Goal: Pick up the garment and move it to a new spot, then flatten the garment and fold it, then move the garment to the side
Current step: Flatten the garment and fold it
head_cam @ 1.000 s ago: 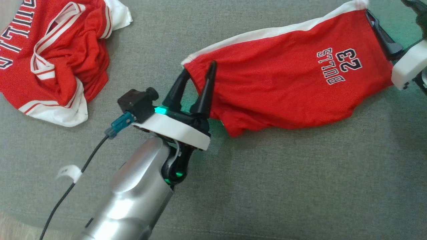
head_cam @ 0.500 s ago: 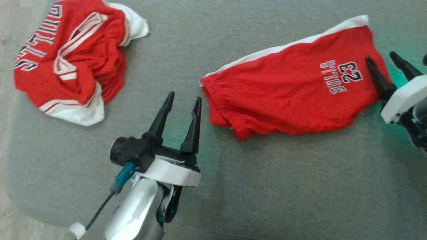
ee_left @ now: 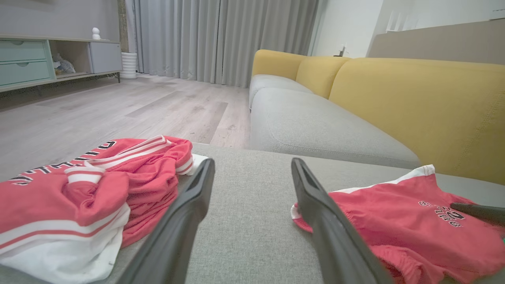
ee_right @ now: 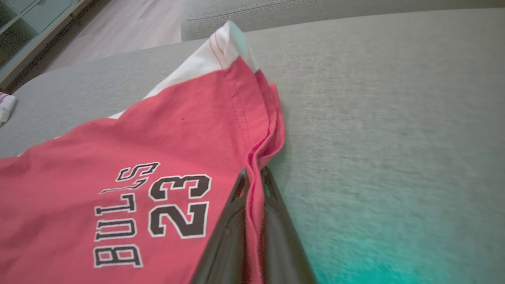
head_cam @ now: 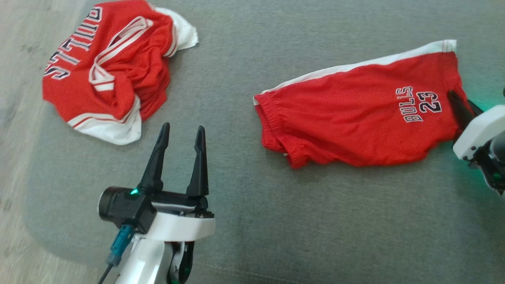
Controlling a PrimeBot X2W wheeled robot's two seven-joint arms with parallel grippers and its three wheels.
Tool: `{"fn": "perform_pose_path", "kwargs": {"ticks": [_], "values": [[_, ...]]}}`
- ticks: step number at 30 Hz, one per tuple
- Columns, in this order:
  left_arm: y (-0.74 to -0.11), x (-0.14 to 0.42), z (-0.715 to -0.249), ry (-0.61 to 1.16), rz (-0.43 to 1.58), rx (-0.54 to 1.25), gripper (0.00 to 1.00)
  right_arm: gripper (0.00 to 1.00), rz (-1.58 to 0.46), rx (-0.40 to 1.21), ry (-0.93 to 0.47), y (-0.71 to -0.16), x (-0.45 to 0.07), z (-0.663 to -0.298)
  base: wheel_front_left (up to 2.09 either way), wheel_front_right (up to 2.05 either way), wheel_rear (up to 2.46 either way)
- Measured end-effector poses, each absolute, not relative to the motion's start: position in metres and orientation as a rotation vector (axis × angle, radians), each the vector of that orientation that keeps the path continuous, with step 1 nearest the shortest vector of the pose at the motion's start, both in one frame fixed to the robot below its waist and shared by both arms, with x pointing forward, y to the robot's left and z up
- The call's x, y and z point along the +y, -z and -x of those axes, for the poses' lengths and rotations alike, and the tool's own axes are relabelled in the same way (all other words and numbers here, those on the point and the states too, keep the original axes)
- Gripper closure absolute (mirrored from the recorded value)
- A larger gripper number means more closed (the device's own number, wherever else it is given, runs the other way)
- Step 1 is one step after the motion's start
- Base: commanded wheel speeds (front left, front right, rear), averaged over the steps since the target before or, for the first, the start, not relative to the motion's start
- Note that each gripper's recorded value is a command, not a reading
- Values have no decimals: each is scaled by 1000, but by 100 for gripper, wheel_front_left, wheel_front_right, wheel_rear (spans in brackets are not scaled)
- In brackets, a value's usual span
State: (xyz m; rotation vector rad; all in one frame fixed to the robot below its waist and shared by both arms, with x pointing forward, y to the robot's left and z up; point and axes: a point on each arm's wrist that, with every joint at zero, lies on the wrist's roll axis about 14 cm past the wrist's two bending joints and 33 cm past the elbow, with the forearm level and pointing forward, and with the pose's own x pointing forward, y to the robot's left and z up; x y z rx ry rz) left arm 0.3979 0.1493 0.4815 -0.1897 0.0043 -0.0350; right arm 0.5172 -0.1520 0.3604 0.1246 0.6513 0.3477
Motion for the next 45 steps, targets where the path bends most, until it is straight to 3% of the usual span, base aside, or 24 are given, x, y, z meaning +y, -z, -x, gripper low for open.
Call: {"fn": "perform_pose_path", "kwargs": {"ticks": [4, 12, 18, 23, 30, 36, 37, 38, 41, 45], "values": [[-487, 141, -401, 65, 193, -16, 0, 100, -118, 621, -274, -367, -183, -510, 0, 0, 0], [-491, 105, -413, 183, 203, -31, 0, 100, -40, 597, -29, -387, -298, -485, 0, 0, 0], [-487, 84, -418, 255, 214, -22, 0, 100, -60, 543, 32, -398, -321, -470, 0, 0, 0], [-491, 79, -416, 274, 193, -31, 0, 100, -74, 448, -38, -422, -298, -481, 0, 0, 0], [-504, 80, -407, 277, 195, -61, 0, 100, -127, 292, -285, -471, -208, -500, 0, 0, 0], [-496, 91, -394, 240, 203, -33, 0, 99, -125, 339, -528, -467, -111, -488, 0, 0, 0], [-496, 93, -393, 233, 207, -33, 0, 69, -127, 360, -569, -462, -94, -482, 0, 0, 0], [-497, 96, -393, 223, 206, -34, 0, 0, -131, 375, -604, -459, -79, -476, 0, 0, 0], [-498, 101, -391, 205, 205, -40, 0, 0, -168, 381, -638, -453, -59, -466, 0, 0, 0], [-504, 105, -387, 194, 201, -56, 0, 0, -179, 256, -576, -472, -77, -474, 0, 0, 0]]}}
